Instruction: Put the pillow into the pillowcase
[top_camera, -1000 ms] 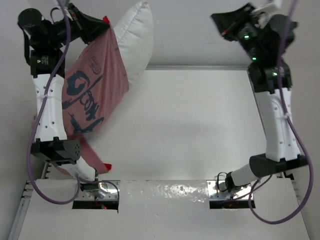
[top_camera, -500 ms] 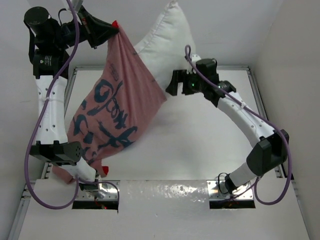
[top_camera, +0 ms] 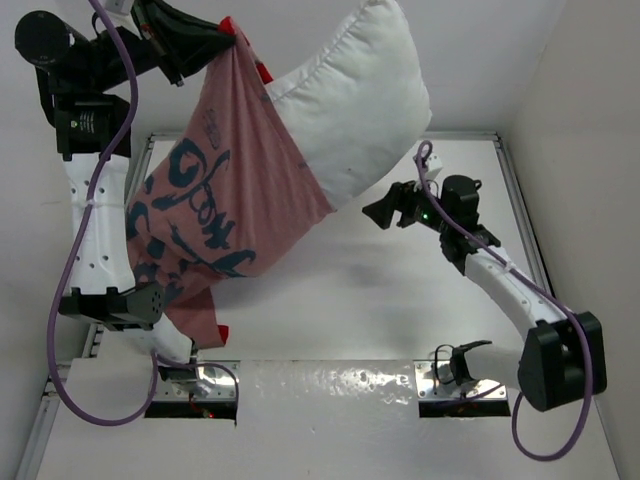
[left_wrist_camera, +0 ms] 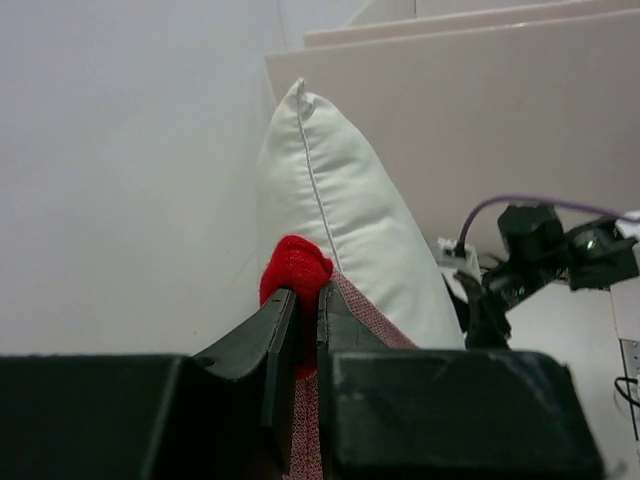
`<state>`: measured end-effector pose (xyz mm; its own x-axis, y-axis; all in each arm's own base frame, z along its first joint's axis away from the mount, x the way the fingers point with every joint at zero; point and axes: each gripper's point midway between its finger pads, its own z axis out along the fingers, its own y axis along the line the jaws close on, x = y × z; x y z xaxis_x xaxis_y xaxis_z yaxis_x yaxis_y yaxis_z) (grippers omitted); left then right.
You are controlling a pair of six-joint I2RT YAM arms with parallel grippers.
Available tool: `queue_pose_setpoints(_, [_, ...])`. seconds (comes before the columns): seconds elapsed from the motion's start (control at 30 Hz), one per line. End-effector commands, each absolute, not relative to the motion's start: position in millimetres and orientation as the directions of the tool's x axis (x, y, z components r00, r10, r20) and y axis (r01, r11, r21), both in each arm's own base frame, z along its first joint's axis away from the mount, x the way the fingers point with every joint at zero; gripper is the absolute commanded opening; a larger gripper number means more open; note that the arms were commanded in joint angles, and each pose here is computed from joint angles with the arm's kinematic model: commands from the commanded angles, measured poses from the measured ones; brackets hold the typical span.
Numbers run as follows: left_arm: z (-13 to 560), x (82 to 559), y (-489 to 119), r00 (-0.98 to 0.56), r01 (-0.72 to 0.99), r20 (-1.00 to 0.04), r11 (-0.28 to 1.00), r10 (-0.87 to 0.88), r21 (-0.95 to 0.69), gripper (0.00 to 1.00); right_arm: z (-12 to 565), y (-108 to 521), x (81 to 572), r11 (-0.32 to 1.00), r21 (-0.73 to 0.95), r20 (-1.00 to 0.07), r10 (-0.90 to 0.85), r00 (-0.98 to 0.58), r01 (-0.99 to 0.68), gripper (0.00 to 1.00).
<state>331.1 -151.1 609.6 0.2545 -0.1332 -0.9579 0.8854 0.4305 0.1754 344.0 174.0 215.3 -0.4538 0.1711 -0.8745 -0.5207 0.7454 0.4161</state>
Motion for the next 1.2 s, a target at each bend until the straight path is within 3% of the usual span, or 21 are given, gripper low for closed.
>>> queue_pose_setpoints(0.0, [695.6,277.4,-149.9,0.56,0.769,-0.805,0.487,-0.199,0.414,0.0,194.1,196.3,345.3,0.655,0.379,-0.91,0.133,-0.394,-0.654,0.79])
queue_pose_setpoints(0.13, [711.9,260.9,-151.0,0.599,0.757,-0.764,0.481,-0.24,0.443,0.0,206.6,221.0,345.7,0.541,0.309,-0.951,0.193,-0.242,-0.782,0.8])
queue_pose_setpoints(0.23, [718.8,254.8,-150.1,0.609,0.75,-0.753,0.491,-0.251,0.443,0.0,228.2,238.0,345.3,0.497,0.126,-0.986,0.158,-0.054,-0.858,0.85])
queue_pose_setpoints(0.43, [707.2,256.5,-149.9,0.56,0.774,-0.792,0.495,-0.243,0.395,0.0,280.5,264.9,358.7,0.407,0.022,-0.975,0.21,0.069,-0.913,0.87])
queue_pose_setpoints(0.67, [708.6,250.0,-150.2,0.561,0.772,-0.793,0.495,-0.236,0.399,0.0,265.1,288.6,389.4,0.302,0.093,-0.957,0.289,-0.002,-0.949,0.86])
queue_pose_setpoints(0.87, [714.2,249.3,-149.9,0.573,0.77,-0.777,0.495,-0.26,0.403,0.0,280.7,276.8,381.3,0.137,0.079,-0.923,0.383,-0.021,-0.987,0.87])
queue_pose_setpoints(1.17, [710.5,259.2,-149.1,0.549,0.781,-0.794,0.499,-0.261,0.375,0.0,272.2,297.3,406.1,0.062,0.083,-0.928,0.369,-0.054,-0.995,0.91])
